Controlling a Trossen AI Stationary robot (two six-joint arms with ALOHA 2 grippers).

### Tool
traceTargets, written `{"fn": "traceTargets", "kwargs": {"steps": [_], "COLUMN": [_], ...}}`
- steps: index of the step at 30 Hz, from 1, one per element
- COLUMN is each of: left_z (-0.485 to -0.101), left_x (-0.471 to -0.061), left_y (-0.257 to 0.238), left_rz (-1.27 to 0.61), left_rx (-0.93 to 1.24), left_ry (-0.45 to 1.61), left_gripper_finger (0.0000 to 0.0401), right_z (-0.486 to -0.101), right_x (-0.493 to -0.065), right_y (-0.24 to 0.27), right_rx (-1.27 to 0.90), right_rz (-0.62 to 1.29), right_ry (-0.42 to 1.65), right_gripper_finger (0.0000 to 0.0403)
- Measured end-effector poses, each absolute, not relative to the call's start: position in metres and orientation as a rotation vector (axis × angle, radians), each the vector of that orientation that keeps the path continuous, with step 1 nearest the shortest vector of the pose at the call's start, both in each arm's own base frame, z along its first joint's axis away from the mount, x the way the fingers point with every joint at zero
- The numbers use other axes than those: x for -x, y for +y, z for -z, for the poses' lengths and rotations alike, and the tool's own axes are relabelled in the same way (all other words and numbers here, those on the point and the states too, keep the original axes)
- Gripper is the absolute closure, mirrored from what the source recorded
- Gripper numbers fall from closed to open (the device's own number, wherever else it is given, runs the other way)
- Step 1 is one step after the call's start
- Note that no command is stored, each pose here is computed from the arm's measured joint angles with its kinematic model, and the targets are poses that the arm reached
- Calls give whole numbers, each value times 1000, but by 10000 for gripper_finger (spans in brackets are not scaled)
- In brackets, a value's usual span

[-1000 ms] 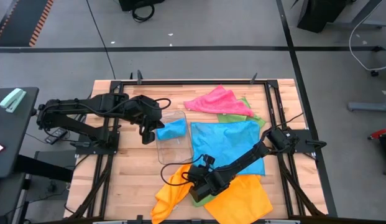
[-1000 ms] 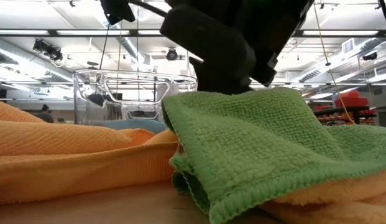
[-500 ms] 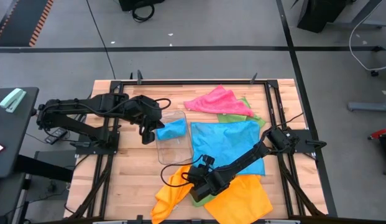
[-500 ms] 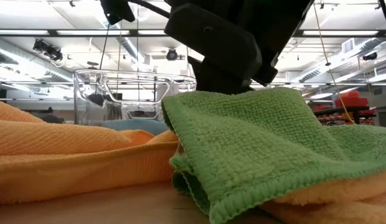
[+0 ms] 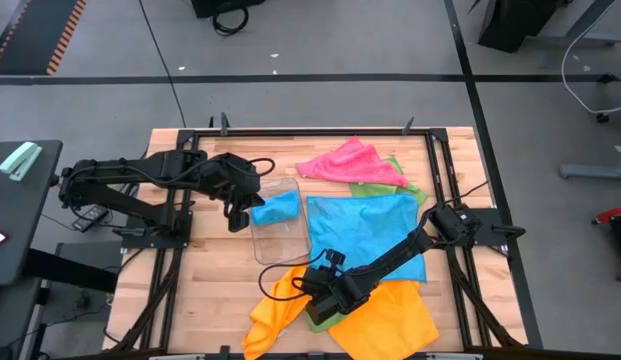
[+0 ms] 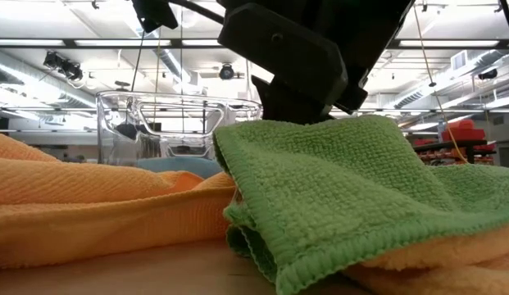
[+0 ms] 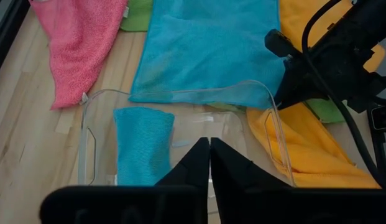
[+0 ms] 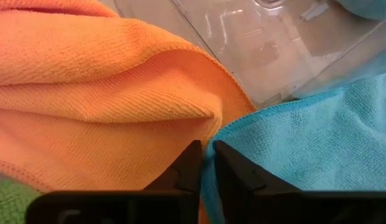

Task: Fold microfiber towels
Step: Fold the blue towel

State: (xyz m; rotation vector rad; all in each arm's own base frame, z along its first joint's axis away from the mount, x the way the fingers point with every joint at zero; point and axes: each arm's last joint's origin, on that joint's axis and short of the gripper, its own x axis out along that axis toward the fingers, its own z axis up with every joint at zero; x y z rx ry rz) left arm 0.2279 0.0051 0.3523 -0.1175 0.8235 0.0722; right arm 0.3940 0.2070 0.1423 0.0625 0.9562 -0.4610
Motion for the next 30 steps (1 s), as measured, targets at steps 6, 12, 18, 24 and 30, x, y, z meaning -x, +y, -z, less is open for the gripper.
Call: {"fn": "traceTargets", "kwargs": {"steps": [6,12,18,24,30], "left_z": [-352,-352,-352,-352,-353], "left_x": [-228,-228,-228,-228,-229], "left_y": [5,5,5,5,5], "left_rz": [-72,-72,-68,-58,-57], "left_rx": [118,118,110,86,85], "left_ry": [824,824,824,824,810], "left_gripper_finger": [378,392,378,377,392], "right_z": [-142,-146,-166,-175,-173], "right_x": [-394,-393,-389,-386,-387], "right_y": [207,207,205,203,203], "right_rx": [-68,-113,-141,-174,-191], "right_rz": [463,468,472,487,487], "right_ry": [955,953,924,914,902], "right_gripper_finger": [362,363,363,363,350]}}
